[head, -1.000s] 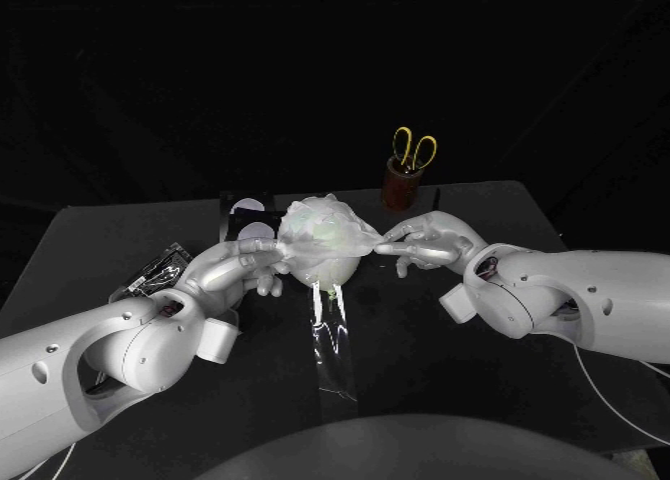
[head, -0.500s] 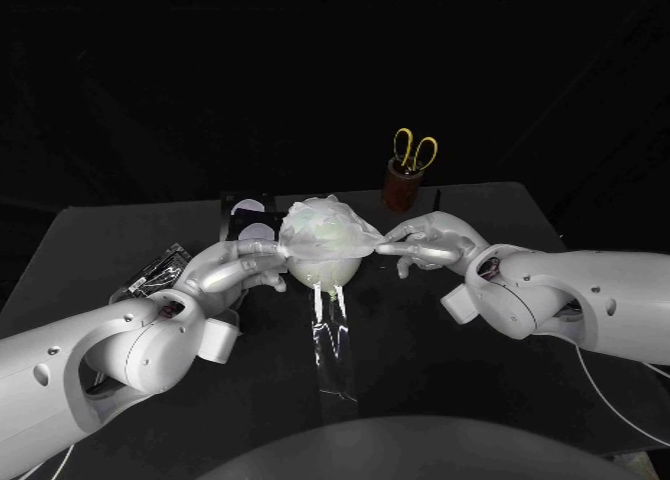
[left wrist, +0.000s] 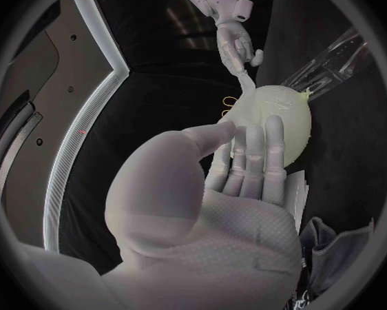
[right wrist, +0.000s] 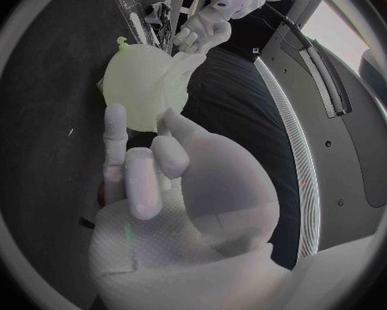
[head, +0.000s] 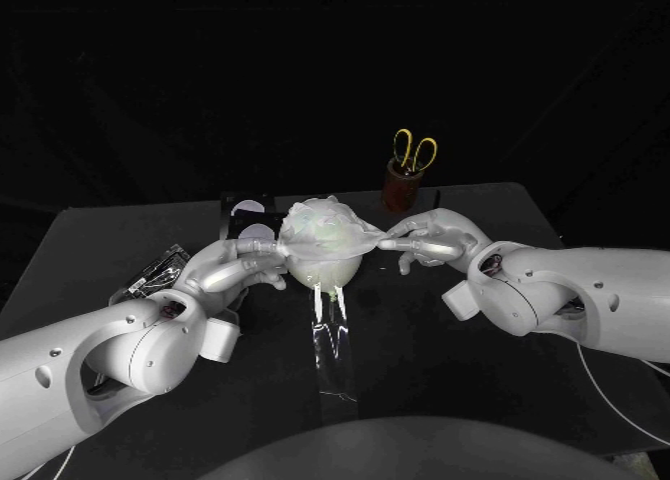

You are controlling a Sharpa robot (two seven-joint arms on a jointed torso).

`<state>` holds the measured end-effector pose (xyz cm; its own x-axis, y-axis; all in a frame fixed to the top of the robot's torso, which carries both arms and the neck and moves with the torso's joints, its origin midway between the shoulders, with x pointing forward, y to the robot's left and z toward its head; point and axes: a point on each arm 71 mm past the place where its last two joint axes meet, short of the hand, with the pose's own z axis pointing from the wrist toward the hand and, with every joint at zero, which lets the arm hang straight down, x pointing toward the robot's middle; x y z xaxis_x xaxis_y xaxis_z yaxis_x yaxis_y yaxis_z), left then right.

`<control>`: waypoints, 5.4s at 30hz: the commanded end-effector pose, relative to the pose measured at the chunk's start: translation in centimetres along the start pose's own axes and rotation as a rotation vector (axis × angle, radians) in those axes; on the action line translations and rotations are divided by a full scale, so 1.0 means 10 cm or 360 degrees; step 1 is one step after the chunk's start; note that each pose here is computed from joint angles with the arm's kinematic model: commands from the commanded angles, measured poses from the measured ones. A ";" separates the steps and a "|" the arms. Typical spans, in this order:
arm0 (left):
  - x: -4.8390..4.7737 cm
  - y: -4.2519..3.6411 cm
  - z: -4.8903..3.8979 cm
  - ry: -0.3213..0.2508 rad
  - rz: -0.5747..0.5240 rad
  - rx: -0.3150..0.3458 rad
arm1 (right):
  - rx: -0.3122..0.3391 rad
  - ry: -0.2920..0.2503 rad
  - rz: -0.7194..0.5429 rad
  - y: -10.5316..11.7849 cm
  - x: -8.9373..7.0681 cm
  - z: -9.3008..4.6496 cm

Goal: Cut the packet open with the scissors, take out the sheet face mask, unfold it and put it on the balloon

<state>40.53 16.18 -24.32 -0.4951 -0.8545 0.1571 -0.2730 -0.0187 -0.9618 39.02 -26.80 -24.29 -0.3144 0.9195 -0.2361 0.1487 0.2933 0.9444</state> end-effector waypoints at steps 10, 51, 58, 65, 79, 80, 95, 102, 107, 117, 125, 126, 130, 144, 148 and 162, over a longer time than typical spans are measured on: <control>0.070 -0.050 0.005 -0.0004 0.0027 0.0086 | -0.0002 -0.0002 0.0041 0.02 -0.01 0.00; 0.109 -0.013 0.048 -0.0139 -0.0065 0.0003 | 0.0001 0.0013 0.0057 0.04 0.01 0.01; 0.120 0.012 0.064 -0.0172 -0.0042 -0.0053 | 0.0001 0.0018 0.0059 0.04 0.01 0.01; 0.136 0.024 0.072 -0.0172 -0.0027 -0.0082 | 0.0010 0.0026 0.0053 0.03 0.01 0.01; 0.183 0.034 0.065 -0.0089 -0.0079 -0.0109 | 0.0057 0.0148 -0.0029 0.00 0.01 0.02; 0.185 0.034 0.062 -0.0079 -0.0088 -0.0110 | 0.0058 0.0150 -0.0032 0.00 0.01 0.02; 0.196 0.089 0.026 0.0050 -0.0123 -0.0220 | 0.0076 0.0161 -0.0047 -0.02 0.01 0.01; 0.179 0.131 0.006 0.0072 -0.0089 -0.0288 | 0.0085 0.0153 -0.0052 -0.03 -0.01 0.01; 0.156 0.149 0.001 0.0057 -0.0062 -0.0313 | 0.0091 0.0161 -0.0055 -0.03 -0.01 0.01; 0.107 0.158 0.008 -0.0001 -0.0034 -0.0316 | 0.0111 0.0149 -0.0063 -0.05 -0.04 -0.02; 0.070 0.153 0.016 -0.0043 -0.0023 -0.0294 | 0.0138 0.0146 -0.0076 -0.10 -0.03 -0.06; 0.065 0.152 0.018 -0.0048 -0.0022 -0.0291 | 0.0142 0.0143 -0.0077 -0.10 -0.03 -0.07; 0.047 0.149 0.020 -0.0062 -0.0021 -0.0281 | 0.0154 0.0131 -0.0079 -0.13 -0.02 -0.09; -0.019 0.185 0.005 0.0003 0.0032 -0.0353 | 0.0242 0.0078 -0.0097 -0.29 0.03 -0.15; -0.026 0.209 -0.001 0.0055 0.0066 -0.0401 | 0.0260 0.0057 -0.0103 -0.33 0.02 -0.14; -0.039 0.259 -0.015 0.0139 0.0142 -0.0502 | 0.0293 0.0061 -0.0119 -0.38 0.06 -0.13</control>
<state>40.13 16.78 -26.75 -0.5506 -0.8271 0.1126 -0.4611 0.1889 -0.8670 37.07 -27.70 -27.61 -0.3634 0.8895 -0.2769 0.2923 0.3911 0.8727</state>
